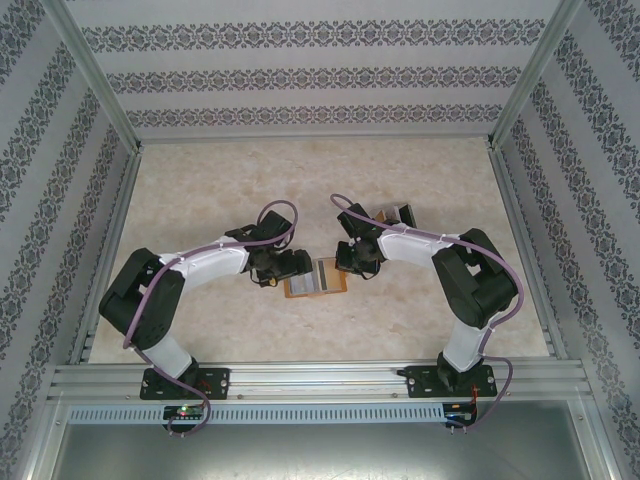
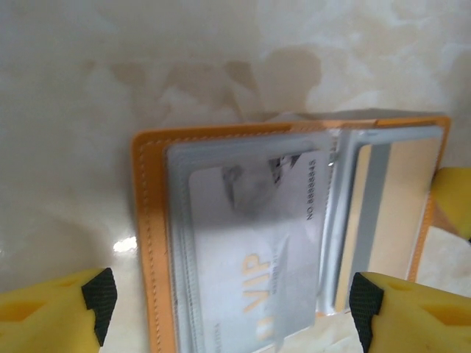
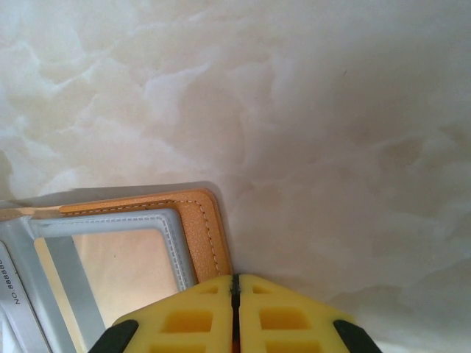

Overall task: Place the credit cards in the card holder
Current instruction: Close the card holder at the center of the table.

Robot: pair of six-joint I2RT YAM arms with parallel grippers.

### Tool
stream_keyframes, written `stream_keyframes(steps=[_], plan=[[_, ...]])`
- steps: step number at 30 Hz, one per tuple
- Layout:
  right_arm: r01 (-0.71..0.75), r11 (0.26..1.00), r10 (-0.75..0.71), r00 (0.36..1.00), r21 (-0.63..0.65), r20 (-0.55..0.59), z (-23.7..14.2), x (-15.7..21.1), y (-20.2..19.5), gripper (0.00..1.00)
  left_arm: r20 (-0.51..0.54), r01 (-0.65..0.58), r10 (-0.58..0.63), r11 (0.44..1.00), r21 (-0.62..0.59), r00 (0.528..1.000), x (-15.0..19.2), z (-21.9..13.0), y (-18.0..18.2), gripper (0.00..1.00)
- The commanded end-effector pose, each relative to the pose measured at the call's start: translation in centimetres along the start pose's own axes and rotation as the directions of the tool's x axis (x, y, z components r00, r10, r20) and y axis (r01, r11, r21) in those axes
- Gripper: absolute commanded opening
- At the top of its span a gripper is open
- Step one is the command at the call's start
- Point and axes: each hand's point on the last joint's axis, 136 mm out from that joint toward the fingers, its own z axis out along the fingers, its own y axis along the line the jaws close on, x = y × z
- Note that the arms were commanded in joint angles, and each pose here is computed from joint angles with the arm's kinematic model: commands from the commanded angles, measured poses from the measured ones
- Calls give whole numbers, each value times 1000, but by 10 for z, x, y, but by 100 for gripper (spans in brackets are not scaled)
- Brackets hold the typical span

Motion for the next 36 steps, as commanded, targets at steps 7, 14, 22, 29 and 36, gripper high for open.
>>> stream_keyframes(steps=[7, 14, 22, 29, 36], plan=[[-3, 997, 6, 999, 74, -45, 9, 13, -20, 8, -13, 46, -45, 998, 36, 999, -4, 12, 3, 79], [-1, 997, 5, 999, 75, -50, 10, 14, -20, 8, -29, 58, -56, 995, 82, 998, -2, 14, -3, 72], [-1, 997, 5, 999, 75, -51, 9, 14, -20, 8, 0, 80, -82, 970, 229, 997, -9, -5, -33, 60], [-4, 998, 7, 999, 67, -44, 8, 12, -18, 8, 33, 23, -36, 947, 321, 999, -15, -29, -56, 59], [-7, 998, 9, 999, 58, -37, 7, 11, -15, 8, 27, 16, -29, 917, 399, 999, -18, -33, -75, 59]])
